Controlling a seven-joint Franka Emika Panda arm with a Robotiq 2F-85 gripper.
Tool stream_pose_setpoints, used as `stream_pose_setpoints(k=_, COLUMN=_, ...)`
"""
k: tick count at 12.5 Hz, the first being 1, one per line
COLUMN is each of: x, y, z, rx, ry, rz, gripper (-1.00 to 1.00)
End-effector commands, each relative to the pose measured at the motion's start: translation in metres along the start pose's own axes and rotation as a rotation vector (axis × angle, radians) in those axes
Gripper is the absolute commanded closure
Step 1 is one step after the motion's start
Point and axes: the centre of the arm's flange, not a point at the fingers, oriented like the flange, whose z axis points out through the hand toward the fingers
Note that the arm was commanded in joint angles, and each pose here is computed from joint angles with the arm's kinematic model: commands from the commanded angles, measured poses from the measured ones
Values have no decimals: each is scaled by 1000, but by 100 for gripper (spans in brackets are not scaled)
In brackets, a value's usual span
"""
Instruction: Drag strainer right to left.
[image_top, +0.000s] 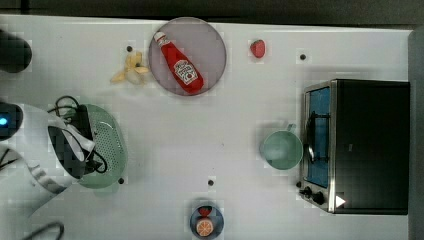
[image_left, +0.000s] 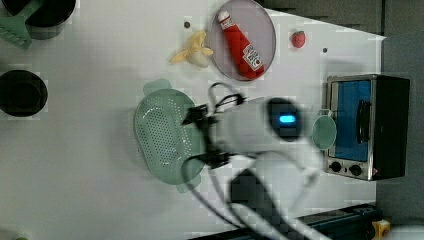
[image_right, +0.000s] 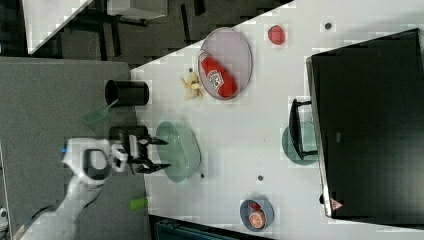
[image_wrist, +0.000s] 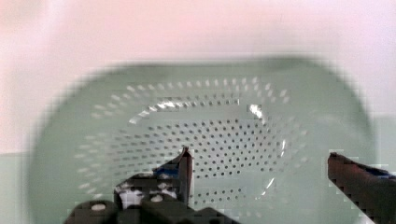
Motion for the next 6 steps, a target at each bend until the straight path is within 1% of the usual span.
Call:
stream_pose_setpoints(k=1, x=91, y=6, z=-129, rx=110, ry=5, rz=-122, gripper=-100)
stream_pose_setpoints(k=3, x=142, y=26, z=-179, rx=139, ry=9, rz=-111, gripper=-100)
stream_pose_setpoints(k=4, x=170, y=38, z=-200, rx=140, ry=8, rz=-124, gripper=-100)
stream_pose_setpoints(k=6, x=232, y=67, z=-232, rx=142, ry=2, rz=-205, gripper=-100)
